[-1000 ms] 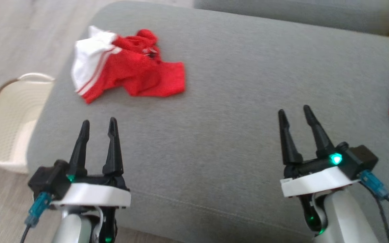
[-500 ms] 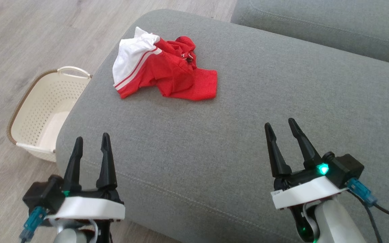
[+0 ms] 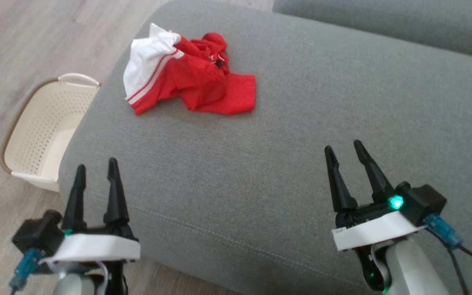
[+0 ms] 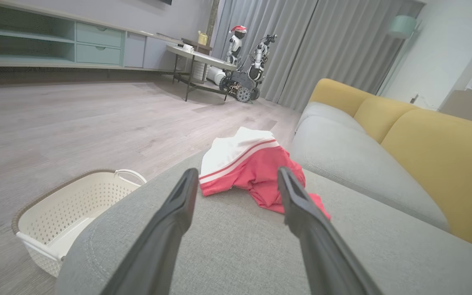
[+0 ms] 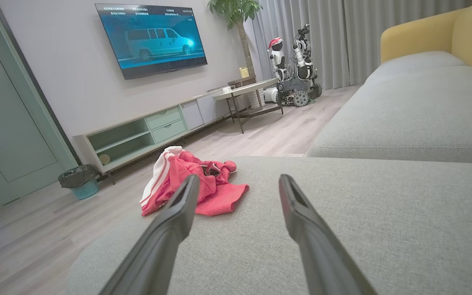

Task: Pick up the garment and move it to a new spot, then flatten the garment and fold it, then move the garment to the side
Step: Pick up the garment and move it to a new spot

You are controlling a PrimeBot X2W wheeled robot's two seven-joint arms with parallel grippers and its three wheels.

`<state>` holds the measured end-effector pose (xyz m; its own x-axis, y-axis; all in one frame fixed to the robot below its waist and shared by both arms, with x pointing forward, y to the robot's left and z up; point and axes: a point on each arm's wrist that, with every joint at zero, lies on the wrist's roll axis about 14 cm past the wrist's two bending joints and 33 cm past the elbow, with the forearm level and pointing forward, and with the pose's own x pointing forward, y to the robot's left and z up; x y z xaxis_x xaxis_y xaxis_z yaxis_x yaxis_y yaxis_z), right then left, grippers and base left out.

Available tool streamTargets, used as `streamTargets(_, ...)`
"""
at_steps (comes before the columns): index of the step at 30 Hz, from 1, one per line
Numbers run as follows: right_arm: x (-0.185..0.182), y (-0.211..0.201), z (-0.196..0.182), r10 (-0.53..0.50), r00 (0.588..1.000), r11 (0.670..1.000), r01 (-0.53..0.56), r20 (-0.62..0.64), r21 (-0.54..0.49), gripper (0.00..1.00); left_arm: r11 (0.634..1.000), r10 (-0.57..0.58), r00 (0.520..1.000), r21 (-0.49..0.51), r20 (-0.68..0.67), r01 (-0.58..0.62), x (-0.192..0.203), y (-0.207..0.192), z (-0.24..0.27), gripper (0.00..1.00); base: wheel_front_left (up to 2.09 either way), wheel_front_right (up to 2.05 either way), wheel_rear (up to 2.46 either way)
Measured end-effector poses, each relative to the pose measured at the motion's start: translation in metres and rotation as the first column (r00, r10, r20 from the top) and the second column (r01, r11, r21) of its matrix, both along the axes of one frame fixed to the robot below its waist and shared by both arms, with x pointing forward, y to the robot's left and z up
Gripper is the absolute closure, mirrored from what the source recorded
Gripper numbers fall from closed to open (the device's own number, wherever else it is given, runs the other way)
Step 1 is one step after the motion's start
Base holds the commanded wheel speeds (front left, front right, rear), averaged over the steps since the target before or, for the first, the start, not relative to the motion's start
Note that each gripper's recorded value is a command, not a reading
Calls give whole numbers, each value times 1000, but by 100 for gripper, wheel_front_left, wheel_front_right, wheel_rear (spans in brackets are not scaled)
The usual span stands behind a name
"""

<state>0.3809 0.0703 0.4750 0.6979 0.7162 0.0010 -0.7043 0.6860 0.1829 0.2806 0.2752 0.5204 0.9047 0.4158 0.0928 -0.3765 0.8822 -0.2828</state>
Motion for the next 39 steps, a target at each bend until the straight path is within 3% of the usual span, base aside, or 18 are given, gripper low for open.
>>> streamTargets(7,26,-10,-6,-25,1000,1000,25,0,-18,0,1000,-13,1000,22,-11,13,37,15,-1,0,0,0,0)
streamTargets(16,71,-26,-16,-57,998,997,58,22,-57,0,993,-101,983,51,-152,109,125,34,-41,0,0,0,0)
streamTargets(27,93,-46,-38,-108,994,991,107,-6,-80,0,985,-150,915,17,-374,169,206,52,-99,0,0,0,0)
streamTargets(35,98,-66,-50,-159,987,982,156,-22,-105,0,970,-186,853,46,-488,237,231,45,-129,0,0,0,0)
streamTargets(36,98,-66,-50,-159,987,982,156,-22,-105,0,970,-186,853,46,-488,237,231,45,-129,79,0,0,0)
streamTargets(37,99,-67,-52,-164,986,981,160,-24,-109,0,969,-188,847,47,-497,242,233,44,-132,100,0,0,0)
streamTargets(39,99,-71,-52,-173,985,979,169,-26,-112,0,965,-193,840,55,-507,255,236,43,-134,100,0,0,0)
